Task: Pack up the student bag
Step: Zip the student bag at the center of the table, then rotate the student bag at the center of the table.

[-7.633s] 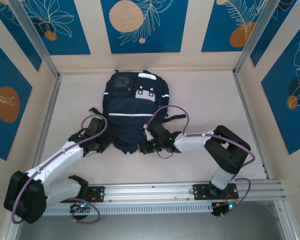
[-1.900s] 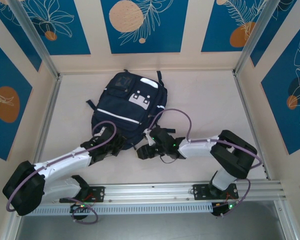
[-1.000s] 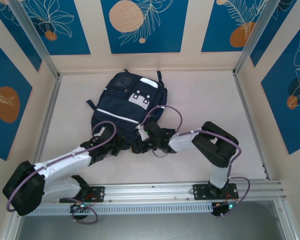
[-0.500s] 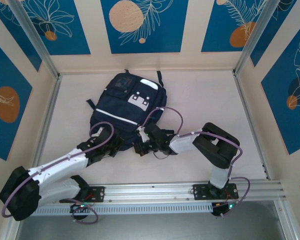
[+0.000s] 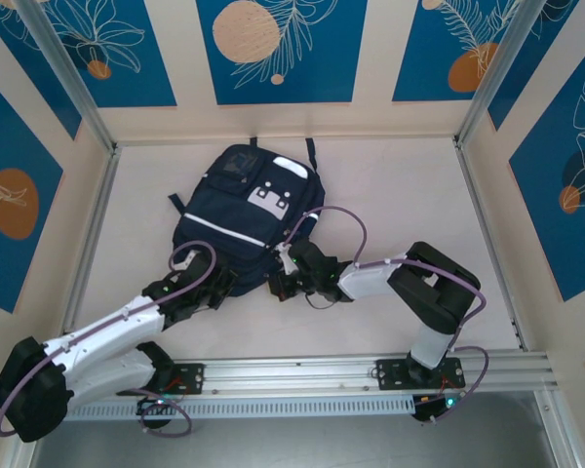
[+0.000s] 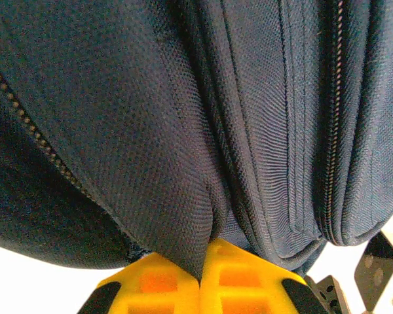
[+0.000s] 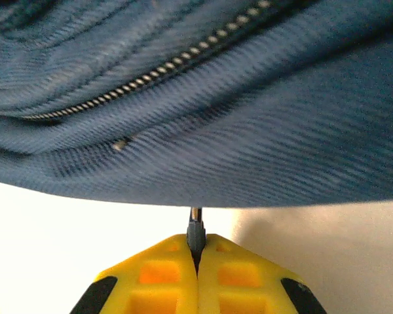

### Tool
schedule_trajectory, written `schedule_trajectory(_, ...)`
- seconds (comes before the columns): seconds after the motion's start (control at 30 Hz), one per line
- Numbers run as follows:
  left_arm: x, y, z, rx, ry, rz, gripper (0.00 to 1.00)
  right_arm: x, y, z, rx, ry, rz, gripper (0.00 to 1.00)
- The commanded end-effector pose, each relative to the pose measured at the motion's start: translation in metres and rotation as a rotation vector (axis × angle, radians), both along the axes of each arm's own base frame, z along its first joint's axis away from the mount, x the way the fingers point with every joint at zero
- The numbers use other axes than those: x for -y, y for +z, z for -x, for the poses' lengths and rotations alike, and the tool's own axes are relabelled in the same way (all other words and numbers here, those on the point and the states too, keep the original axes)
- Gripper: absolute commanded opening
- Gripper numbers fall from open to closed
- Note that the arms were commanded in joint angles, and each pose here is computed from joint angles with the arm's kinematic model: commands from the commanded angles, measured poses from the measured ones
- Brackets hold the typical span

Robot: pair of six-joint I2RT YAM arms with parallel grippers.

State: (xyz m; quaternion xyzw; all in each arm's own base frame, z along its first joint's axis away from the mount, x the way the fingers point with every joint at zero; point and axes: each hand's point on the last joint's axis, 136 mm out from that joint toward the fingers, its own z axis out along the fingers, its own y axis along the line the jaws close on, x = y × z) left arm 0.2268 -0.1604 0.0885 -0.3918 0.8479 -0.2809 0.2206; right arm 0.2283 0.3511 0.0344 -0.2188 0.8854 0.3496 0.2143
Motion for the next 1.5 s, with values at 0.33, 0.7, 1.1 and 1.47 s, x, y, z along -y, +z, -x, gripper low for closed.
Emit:
schedule_trajectory(0.33,-0.020,-0.008,0.010,-0.012,0.008,-0.075,0.00,0.036,0.003,-0.029,-0.008,-0.175,0.054,0.00)
schedule_trajectory(0.7,-0.018,-0.009,0.011,-0.013,-0.014,-0.081,0.00,0.082,-0.002,-0.069,-0.089,-0.419,0.067,0.00)
schedule_trajectory(1.1,0.028,-0.011,0.002,0.002,-0.165,0.008,0.00,0.073,0.029,-0.075,-0.064,-0.375,-0.029,0.41)
schedule_trajectory(1.47,0.163,0.007,0.006,0.076,-0.551,0.194,0.00,0.169,0.104,-0.067,0.194,-0.606,0.129,0.62)
